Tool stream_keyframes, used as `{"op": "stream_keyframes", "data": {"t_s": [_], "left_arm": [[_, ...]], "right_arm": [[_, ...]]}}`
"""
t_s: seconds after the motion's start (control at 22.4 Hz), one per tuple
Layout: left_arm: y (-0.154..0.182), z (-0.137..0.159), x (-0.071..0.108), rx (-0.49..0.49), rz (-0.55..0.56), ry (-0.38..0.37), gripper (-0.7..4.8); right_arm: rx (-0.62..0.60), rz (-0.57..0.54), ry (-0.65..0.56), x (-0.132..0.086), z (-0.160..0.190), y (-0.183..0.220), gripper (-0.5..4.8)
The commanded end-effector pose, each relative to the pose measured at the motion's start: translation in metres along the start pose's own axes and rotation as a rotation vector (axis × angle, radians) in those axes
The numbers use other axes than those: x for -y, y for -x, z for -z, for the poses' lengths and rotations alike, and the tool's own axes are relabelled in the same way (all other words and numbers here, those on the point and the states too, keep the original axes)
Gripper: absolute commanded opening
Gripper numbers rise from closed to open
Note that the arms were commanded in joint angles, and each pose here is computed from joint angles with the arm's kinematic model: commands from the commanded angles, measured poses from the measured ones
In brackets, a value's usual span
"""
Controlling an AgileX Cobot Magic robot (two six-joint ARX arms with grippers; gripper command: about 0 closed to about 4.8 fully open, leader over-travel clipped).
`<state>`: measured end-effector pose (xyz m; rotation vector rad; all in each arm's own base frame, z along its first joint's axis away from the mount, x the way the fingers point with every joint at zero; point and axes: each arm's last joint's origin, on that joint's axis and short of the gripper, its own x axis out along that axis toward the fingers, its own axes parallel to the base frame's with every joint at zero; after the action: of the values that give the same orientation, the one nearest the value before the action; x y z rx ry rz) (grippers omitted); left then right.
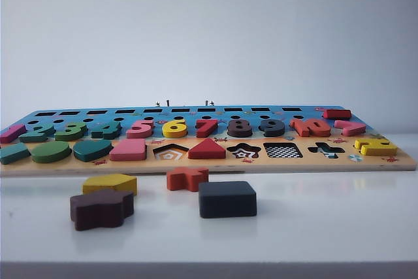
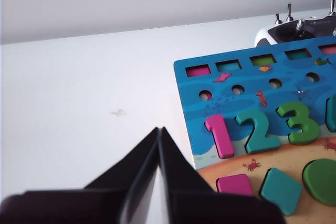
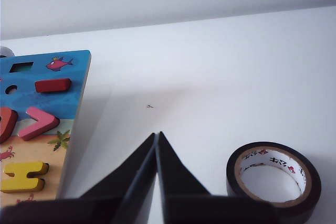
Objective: Insert the cube into the slot.
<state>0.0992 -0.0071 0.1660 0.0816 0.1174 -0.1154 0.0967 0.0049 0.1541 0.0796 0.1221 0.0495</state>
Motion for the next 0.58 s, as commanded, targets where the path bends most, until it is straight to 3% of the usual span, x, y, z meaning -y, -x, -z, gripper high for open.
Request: {"op": "stream_keyframes", "data": {"t_s": [0.04,0.58], "left_arm": [[-0.001,-0.006,0.000,0.000,0.020,-0.004,0.17],[-0.003,-0.036,0.005,-0.088,0.126,-0.009,0.17]], "right_arm": [[0.013,0.005,-0.003,0.000,-0.001,0.000,-0.04],[0.013,0.005,-0.003,0.000,-0.001,0.000,-0.04]]}}
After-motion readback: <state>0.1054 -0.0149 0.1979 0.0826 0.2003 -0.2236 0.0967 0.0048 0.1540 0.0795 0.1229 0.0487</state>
